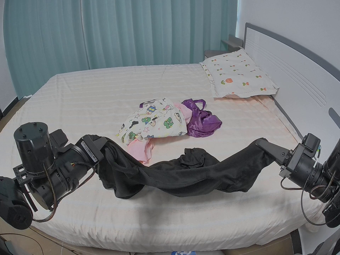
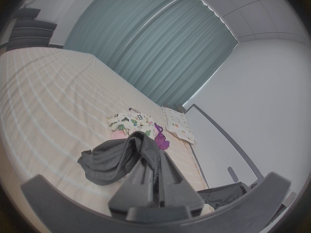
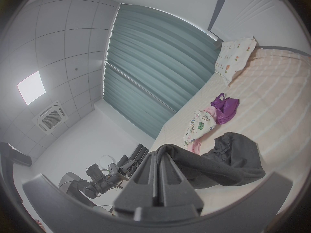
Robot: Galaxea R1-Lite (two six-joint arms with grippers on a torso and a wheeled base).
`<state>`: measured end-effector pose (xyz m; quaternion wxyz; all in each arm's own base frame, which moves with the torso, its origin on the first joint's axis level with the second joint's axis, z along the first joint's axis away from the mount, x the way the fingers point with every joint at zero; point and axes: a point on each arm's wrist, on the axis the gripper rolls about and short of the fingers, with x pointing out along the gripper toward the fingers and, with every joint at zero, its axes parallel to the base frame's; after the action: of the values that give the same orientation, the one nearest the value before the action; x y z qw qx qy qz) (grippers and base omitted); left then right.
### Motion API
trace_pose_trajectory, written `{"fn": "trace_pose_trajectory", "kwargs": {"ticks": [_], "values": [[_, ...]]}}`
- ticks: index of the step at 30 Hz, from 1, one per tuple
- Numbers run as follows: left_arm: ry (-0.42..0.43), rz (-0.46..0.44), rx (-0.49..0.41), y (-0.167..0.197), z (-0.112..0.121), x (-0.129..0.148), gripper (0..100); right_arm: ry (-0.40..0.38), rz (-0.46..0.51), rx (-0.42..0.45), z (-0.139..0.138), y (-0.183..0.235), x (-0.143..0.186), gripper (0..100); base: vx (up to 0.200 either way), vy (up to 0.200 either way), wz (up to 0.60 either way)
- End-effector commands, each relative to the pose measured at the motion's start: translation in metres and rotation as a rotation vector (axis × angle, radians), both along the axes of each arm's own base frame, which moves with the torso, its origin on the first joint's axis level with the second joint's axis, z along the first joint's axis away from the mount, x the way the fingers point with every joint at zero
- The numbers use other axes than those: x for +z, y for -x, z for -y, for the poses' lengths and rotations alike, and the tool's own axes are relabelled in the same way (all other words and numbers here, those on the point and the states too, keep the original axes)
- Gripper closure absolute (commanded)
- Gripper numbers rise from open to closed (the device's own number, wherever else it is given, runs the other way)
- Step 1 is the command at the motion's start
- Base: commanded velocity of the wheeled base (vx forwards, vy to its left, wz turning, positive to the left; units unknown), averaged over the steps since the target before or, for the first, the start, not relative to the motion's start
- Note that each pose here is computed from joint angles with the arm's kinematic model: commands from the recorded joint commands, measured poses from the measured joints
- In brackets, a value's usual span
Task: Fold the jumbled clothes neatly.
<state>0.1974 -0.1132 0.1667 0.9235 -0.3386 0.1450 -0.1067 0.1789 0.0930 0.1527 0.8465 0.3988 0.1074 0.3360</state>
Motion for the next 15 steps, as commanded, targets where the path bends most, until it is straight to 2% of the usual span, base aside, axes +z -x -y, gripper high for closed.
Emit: {"fn": "trace_pose_trajectory", "kwargs": {"ticks": [1, 11, 15], "values": [[-0.013, -0.036, -0.018, 0.003, 0.001, -0.009, 100, 0.012, -0.025, 0.001, -0.001, -0.002, -0.005, 100, -0.2, 0.0, 0.0], [-0.029, -0.077, -0.052, 0.011, 0.001, -0.02, 100, 0.014, -0.029, 0.001, -0.001, -0.002, -0.006, 100, -0.2, 0.0, 0.0], [-0.028, -0.071, -0.051, 0.01, 0.001, -0.019, 100, 0.016, -0.033, -0.001, -0.001, -0.002, -0.007, 100, 0.0, 0.0, 0.0]]}}
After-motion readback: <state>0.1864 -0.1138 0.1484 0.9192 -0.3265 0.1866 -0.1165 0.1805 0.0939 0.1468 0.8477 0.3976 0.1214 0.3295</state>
